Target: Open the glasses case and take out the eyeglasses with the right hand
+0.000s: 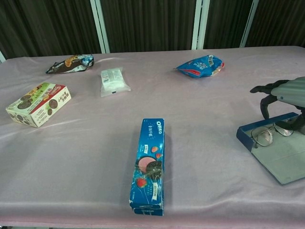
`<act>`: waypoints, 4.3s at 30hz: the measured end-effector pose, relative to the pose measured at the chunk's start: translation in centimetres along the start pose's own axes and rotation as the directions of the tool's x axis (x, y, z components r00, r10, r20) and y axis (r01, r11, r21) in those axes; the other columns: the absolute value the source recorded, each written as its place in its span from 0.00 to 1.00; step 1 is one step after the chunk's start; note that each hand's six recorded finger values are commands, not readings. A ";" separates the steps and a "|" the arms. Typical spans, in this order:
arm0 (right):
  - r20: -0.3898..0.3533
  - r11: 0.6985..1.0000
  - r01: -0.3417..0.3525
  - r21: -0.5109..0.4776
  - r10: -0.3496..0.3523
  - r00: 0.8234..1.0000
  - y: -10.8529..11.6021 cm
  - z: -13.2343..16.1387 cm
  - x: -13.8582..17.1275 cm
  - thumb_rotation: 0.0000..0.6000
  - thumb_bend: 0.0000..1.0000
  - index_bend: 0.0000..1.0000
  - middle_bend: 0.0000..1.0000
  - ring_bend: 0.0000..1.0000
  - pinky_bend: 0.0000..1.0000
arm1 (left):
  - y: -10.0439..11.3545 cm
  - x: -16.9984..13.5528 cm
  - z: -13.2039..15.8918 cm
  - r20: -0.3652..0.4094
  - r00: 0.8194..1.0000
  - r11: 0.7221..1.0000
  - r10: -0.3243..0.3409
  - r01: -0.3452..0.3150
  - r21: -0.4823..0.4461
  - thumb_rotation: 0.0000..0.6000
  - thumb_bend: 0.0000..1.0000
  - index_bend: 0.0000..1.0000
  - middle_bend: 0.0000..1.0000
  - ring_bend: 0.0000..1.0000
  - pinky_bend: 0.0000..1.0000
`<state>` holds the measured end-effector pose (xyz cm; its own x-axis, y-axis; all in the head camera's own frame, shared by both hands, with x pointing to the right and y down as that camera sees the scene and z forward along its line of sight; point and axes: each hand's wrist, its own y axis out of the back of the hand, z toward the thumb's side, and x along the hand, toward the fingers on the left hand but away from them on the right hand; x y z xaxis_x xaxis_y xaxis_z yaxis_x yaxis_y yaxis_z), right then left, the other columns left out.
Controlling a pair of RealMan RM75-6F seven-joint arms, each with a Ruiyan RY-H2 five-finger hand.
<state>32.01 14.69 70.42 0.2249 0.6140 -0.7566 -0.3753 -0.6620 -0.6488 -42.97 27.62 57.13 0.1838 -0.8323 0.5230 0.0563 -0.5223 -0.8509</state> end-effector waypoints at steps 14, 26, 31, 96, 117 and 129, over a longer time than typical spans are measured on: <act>0.012 1.000 -0.005 0.006 0.005 1.000 -0.4 0.1 -0.2 1.00 0.58 0.54 0.00 0.00 0.00 | 0.1 -0.1 0.0 0.003 1.000 1.000 0.001 -0.001 -0.002 1.00 0.43 0.00 0.02 0.03 0.00; 0.010 1.000 -0.001 0.003 0.001 1.000 -0.4 0.5 -0.4 1.00 0.58 0.59 0.00 0.00 0.00 | 0.2 -0.1 -0.1 0.003 1.000 1.000 0.006 -0.006 -0.006 1.00 0.43 0.00 0.02 0.03 0.00; 0.013 1.000 0.003 0.005 -0.003 1.000 -0.4 0.6 -0.4 1.00 0.58 0.61 0.00 0.00 0.00 | 0.2 -0.2 -0.1 0.003 1.000 1.000 0.006 -0.006 -0.007 1.00 0.43 0.00 0.02 0.03 0.00; 0.418 0.982 0.150 0.117 -0.186 0.889 -0.5 -7.2 -6.3 1.00 0.44 0.19 0.00 0.00 0.00 | -0.1 0.1 0.0 -0.004 1.000 1.000 -0.005 0.005 0.004 1.00 0.43 0.00 0.02 0.03 0.00; -0.085 0.967 0.215 -0.136 -0.228 0.970 3.4 2.3 5.4 1.00 0.38 0.47 0.00 0.00 0.00 | 0.0 -0.1 0.2 0.003 1.000 1.000 0.006 -0.006 0.000 1.00 0.43 0.00 0.02 0.03 0.00; -0.105 0.996 0.090 -0.024 -0.092 0.990 -1.7 3.0 5.6 1.00 0.38 0.50 0.00 0.00 0.00 | 0.1 -0.1 0.0 -0.002 1.000 1.000 0.012 -0.012 -0.003 1.00 0.43 0.00 0.02 0.03 0.00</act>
<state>31.19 20.54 67.49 0.3515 0.6242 -0.6977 -0.3319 -0.6137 -0.7163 -42.95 27.65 56.95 0.1829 -0.8387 0.5129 0.0510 -0.5130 -0.8569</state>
